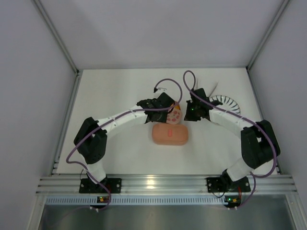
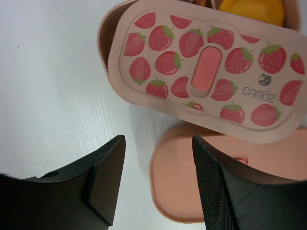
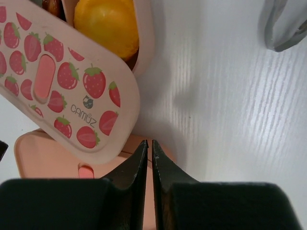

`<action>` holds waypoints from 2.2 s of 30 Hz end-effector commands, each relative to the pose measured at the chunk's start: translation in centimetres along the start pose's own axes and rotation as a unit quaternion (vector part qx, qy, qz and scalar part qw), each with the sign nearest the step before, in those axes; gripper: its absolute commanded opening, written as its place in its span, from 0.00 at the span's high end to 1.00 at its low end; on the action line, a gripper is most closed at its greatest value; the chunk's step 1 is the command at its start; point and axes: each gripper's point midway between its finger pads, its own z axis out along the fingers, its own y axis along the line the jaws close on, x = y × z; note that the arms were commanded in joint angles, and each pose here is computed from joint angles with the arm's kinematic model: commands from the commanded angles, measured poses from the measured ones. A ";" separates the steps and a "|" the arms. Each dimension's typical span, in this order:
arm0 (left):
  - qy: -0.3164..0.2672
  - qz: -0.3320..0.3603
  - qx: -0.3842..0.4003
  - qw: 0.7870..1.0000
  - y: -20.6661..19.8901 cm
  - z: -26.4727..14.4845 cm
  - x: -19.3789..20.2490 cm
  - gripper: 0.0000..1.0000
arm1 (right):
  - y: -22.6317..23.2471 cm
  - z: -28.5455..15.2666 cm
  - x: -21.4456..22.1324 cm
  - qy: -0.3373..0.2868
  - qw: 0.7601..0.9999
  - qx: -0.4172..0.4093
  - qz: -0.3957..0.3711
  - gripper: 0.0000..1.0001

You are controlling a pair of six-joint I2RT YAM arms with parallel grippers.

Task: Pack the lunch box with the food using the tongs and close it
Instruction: Close the box lid on the packing box.

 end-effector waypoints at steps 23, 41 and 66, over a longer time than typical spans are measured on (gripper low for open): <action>0.001 -0.038 0.059 0.998 1.6 -0.9 -0.9 0.37 | 4.6 3.0 -4.8 -0.003 1.000 -0.030 -0.005 0.93; 0.032 -0.019 0.105 0.994 -0.2 0.1 0.4 0.38 | 4.0 1.6 -6.7 -0.022 1.000 -0.003 -0.011 0.91; 0.058 -0.032 0.082 0.994 -1.5 3.0 0.7 0.46 | 1.9 5.0 -10.3 -0.042 0.999 0.024 0.013 0.91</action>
